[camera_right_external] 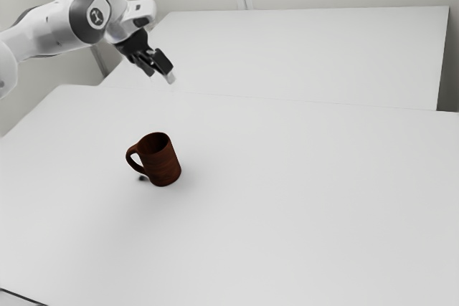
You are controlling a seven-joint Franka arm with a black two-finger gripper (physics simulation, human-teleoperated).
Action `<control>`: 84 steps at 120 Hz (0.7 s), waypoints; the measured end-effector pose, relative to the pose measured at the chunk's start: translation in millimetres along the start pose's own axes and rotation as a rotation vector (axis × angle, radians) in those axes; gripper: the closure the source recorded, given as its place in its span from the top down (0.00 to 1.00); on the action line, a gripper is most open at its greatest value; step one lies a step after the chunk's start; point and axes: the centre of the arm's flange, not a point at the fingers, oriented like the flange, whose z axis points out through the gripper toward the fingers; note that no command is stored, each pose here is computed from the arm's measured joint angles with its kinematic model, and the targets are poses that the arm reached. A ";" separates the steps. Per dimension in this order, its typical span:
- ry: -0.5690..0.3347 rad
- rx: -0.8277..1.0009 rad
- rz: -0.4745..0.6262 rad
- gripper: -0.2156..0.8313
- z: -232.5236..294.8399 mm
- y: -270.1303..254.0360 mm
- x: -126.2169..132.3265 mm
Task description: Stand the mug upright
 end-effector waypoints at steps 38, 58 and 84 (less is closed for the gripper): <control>-0.145 0.000 -0.102 0.79 -59.9 -36.5 -0.3; -0.200 0.007 -0.123 0.79 -59.4 -36.3 -7.4; -0.227 0.004 -0.147 0.79 -57.4 -36.1 -10.8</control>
